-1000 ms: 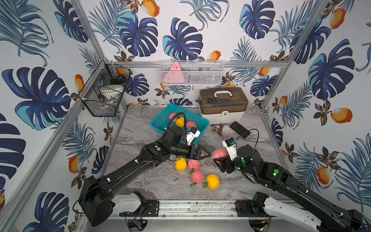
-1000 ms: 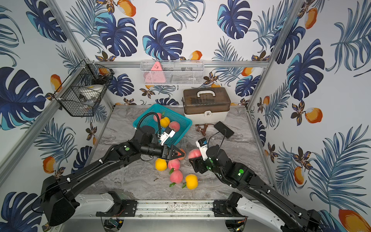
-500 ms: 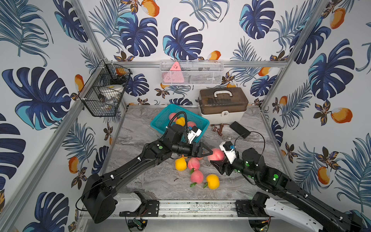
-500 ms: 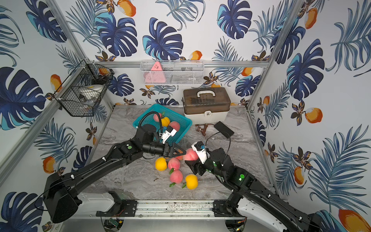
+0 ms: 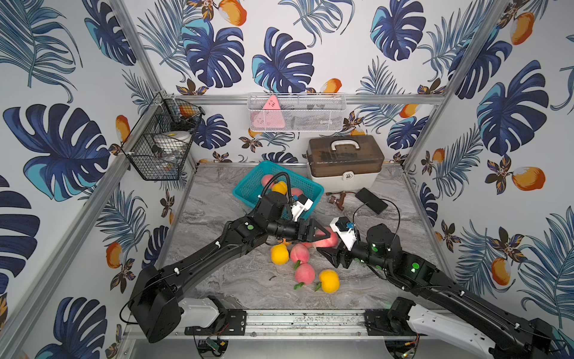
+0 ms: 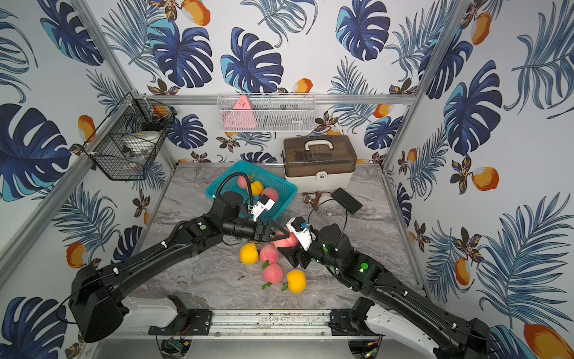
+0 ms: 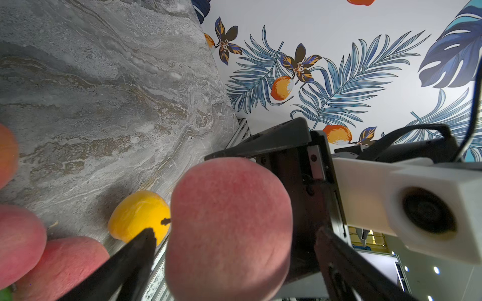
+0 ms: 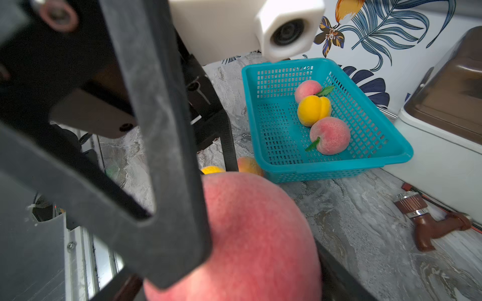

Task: Put the peaches into the basket
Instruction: Place the peach in the basket.

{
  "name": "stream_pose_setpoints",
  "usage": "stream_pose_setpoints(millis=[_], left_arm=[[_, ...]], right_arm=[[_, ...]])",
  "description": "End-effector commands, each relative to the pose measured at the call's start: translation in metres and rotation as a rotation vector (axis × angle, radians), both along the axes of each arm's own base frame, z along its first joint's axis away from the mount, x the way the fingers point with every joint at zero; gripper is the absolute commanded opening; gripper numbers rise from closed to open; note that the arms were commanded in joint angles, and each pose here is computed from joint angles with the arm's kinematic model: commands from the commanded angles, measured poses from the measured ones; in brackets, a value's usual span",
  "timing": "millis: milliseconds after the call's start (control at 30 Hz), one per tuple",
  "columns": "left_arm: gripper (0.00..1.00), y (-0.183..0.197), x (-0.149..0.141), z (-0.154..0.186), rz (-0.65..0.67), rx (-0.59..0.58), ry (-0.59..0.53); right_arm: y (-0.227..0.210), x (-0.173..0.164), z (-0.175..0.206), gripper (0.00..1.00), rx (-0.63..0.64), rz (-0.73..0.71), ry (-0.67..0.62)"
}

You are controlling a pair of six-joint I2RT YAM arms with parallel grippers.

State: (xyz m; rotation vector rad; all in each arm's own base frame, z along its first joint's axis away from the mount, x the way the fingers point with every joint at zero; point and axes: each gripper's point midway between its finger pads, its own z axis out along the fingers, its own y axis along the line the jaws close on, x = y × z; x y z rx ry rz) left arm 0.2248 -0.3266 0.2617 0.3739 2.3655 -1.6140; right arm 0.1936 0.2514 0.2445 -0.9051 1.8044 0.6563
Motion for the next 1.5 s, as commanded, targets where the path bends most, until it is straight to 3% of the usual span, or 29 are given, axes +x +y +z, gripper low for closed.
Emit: stream_pose_setpoints(millis=[0,400,800,933,1033,1233,1467], left_arm=[[0.99,-0.002,0.002,0.004,-0.007,-0.019,-0.013],[0.95,-0.007,0.002,-0.002,-0.016,-0.024,0.003],[0.76,-0.007,0.003,-0.007,-0.013,-0.015,0.01],[0.71,-0.006,0.006,-0.01,-0.004,0.011,0.0],[0.67,-0.006,0.009,-0.011,-0.002,0.041,-0.01],[0.66,-0.001,0.03,-0.018,0.031,0.078,0.002],[0.65,0.02,0.073,-0.019,0.121,0.163,-0.025]], right_arm=[[0.008,0.001,0.016,0.76,0.048,0.028,-0.042],[0.016,0.006,0.016,0.76,0.059,0.026,-0.034],[0.014,0.013,0.01,0.76,0.045,-0.009,-0.023],[0.012,0.017,0.007,0.79,0.025,-0.035,-0.009],[0.011,0.018,0.007,0.88,0.024,-0.047,0.0],[0.008,0.025,0.011,0.96,0.015,-0.087,-0.007],[0.012,0.034,0.011,1.0,-0.005,-0.077,0.018]])
